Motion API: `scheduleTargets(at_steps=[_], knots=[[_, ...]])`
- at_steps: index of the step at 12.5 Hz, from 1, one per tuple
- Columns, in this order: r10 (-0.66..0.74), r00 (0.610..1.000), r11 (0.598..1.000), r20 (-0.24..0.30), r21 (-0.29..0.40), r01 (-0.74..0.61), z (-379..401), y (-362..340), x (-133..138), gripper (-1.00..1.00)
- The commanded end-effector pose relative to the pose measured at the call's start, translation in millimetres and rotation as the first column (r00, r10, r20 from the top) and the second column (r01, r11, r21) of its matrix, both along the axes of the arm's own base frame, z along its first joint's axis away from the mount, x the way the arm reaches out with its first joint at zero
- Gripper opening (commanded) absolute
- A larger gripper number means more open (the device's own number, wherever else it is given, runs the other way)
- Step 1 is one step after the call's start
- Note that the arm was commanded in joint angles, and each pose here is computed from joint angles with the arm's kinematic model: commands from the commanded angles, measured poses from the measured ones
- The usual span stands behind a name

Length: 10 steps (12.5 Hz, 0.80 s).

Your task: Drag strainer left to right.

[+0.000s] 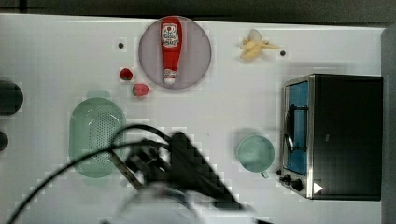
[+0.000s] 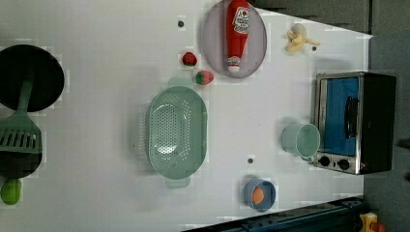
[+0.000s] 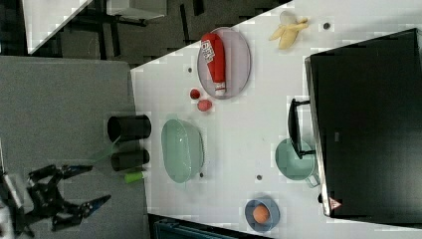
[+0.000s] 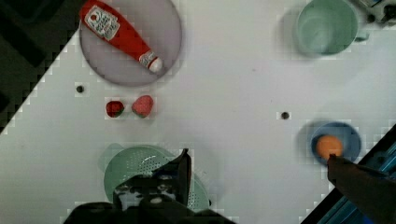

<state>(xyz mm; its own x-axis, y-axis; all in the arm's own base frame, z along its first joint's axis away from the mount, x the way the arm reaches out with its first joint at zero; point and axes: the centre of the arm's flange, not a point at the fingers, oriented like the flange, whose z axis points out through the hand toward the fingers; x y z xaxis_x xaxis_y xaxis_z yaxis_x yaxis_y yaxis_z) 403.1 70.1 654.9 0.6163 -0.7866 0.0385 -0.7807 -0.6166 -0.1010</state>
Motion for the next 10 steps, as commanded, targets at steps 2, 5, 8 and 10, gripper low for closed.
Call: scheduleTargets(at_steps=[2, 5, 8, 10], knots=[[-0.125, 0.985, 0.991, -0.118, -0.059, 0.118, -106, 135, 26, 1.0], [-0.264, 0.957, 0.965, -0.121, -0.038, 0.261, -168, 211, 33, 1.0], [-0.414, 0.897, 0.908, -0.155, -0.011, 0.418, -234, 258, 39, 1.0], [-0.474, 0.865, 0.879, -0.168, -0.033, 0.475, -280, 269, 46, 1.0]])
